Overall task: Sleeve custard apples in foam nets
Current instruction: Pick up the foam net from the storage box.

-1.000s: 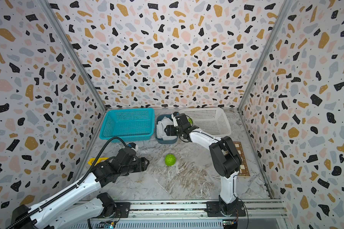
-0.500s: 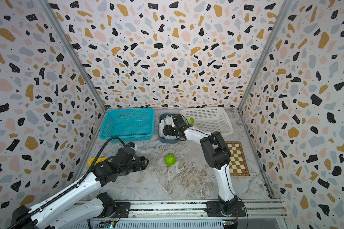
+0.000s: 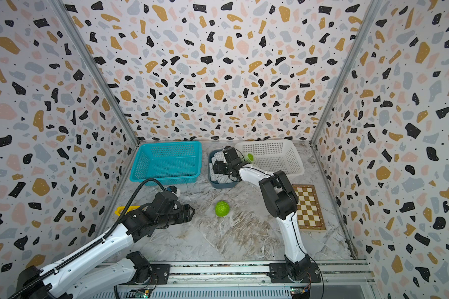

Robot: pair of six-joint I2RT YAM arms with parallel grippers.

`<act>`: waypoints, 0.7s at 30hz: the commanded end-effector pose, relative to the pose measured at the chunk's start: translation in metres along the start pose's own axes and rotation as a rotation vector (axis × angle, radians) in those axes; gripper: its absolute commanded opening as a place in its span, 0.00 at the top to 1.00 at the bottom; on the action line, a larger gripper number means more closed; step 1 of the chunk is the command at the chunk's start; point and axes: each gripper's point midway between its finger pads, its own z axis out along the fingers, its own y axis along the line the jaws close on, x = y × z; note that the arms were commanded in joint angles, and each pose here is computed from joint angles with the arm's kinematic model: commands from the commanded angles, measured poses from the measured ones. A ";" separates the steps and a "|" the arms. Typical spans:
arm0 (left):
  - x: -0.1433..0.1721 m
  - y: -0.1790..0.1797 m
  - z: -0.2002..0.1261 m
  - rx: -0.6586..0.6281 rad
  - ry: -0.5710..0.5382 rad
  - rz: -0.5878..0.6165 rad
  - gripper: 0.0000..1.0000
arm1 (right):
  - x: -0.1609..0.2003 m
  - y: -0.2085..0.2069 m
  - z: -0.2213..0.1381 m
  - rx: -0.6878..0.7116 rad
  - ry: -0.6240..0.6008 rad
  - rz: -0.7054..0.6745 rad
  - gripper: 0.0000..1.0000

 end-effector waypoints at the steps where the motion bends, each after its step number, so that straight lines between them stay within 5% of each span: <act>1: -0.001 0.001 0.005 0.008 -0.003 -0.010 0.25 | -0.028 0.009 -0.009 0.012 -0.077 -0.028 0.24; 13: -0.001 0.000 0.009 0.010 0.006 -0.013 0.25 | -0.036 0.005 -0.009 0.047 -0.092 -0.045 0.37; 21: 0.001 0.001 0.008 0.011 0.008 -0.021 0.26 | -0.047 0.000 0.001 0.070 -0.110 -0.074 0.66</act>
